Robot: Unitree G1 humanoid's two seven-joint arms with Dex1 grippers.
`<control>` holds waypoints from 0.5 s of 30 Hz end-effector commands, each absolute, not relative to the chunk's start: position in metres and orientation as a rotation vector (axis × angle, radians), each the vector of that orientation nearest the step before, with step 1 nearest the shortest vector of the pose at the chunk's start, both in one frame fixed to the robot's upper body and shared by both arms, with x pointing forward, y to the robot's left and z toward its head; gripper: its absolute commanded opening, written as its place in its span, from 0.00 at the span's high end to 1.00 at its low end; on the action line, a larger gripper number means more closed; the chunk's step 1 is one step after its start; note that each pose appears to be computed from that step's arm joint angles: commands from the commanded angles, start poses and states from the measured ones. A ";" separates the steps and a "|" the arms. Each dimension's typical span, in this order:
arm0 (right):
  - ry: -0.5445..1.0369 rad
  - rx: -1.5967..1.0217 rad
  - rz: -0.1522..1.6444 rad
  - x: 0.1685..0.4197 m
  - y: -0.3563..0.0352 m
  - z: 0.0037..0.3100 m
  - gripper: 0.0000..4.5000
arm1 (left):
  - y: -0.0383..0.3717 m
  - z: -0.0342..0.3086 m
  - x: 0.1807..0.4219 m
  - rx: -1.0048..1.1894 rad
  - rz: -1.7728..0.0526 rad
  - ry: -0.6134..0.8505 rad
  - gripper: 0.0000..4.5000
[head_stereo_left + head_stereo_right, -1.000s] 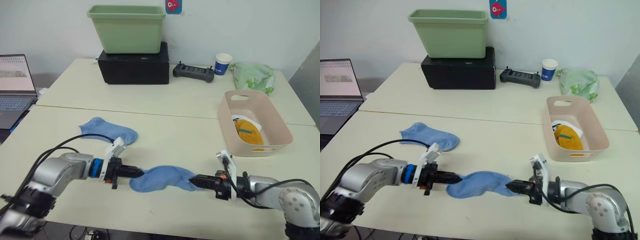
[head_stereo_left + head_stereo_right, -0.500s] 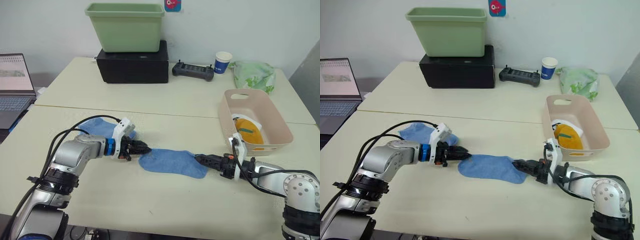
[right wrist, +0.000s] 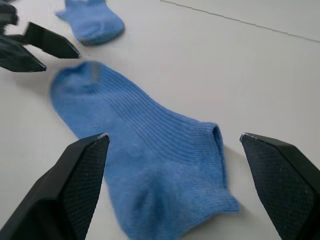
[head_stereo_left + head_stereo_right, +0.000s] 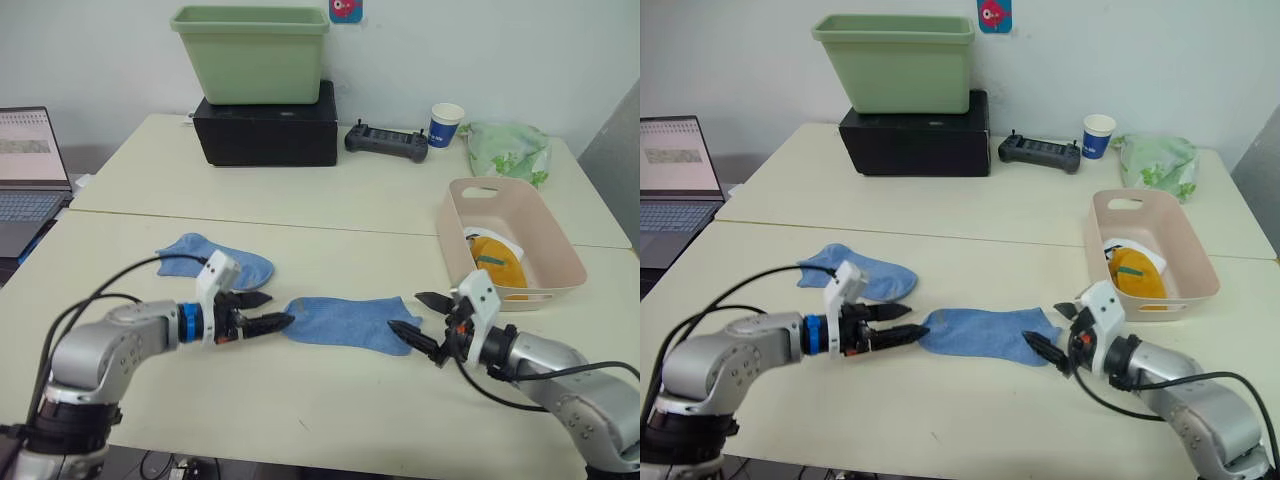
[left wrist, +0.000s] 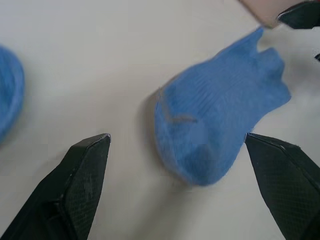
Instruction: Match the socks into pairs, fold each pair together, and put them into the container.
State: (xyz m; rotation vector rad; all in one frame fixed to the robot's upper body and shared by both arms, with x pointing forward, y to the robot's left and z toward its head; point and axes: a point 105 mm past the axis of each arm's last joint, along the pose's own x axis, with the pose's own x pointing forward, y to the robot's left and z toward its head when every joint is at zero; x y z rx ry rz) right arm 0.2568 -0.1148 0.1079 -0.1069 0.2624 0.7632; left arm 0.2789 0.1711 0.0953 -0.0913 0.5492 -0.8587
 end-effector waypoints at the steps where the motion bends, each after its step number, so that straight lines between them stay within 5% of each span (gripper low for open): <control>1: 0.205 -0.150 0.686 0.267 -0.118 0.108 0.00 | 0.167 0.090 0.284 -0.031 -0.815 0.534 0.01; 6: 0.236 -0.176 0.637 0.274 -0.117 0.093 0.00 | 0.158 0.083 0.288 -0.042 -0.805 0.539 0.20; 15: 0.234 -0.248 0.704 0.270 -0.109 0.088 0.70 | 0.143 0.081 0.281 -0.055 -0.887 0.556 0.85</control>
